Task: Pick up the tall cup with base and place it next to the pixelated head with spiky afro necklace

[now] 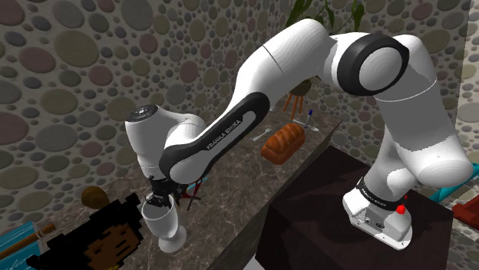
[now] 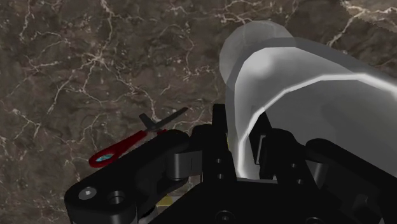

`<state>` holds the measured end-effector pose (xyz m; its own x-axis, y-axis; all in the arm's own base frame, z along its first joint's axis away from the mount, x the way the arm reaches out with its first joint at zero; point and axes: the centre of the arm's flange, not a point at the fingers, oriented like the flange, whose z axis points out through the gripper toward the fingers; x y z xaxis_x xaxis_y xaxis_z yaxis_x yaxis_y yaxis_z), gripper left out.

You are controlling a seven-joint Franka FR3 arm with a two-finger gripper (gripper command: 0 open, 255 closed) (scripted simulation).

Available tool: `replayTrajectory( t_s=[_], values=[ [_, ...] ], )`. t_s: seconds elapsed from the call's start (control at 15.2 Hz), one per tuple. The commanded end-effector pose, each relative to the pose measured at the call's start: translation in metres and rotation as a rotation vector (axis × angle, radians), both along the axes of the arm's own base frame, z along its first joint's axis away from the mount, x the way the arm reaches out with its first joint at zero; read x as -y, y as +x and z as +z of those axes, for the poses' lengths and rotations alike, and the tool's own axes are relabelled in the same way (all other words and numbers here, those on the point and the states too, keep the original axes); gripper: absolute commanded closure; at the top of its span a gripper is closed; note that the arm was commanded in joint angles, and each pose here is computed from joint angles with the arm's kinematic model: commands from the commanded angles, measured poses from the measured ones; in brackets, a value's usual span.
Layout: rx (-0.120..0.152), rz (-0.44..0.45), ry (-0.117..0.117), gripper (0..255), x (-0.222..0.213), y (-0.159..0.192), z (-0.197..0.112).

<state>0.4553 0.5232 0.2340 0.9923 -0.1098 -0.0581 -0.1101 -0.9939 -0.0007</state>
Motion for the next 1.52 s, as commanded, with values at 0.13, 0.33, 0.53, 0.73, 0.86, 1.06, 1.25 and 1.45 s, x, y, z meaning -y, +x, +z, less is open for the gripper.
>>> replayTrajectory(
  t_s=[0.13,0.33,0.53,0.73,0.86,1.06,1.25,1.45],
  values=[
    [0.001,0.0,0.001,255,-0.001,0.0,-0.021],
    [0.001,0.0,0.001,255,-0.001,0.0,-0.021],
    [0.001,0.0,0.001,255,-0.001,0.0,-0.021],
    [0.001,0.0,0.001,0,-0.001,0.0,-0.021],
    [0.001,0.0,0.001,0,-0.001,0.0,-0.021],
    [0.001,0.0,0.001,0,-0.001,0.0,-0.021],
    [0.001,0.0,0.001,0,-0.001,0.002,0.019],
    [0.001,0.0,0.001,0,-0.001,0.003,0.029]
  ],
)
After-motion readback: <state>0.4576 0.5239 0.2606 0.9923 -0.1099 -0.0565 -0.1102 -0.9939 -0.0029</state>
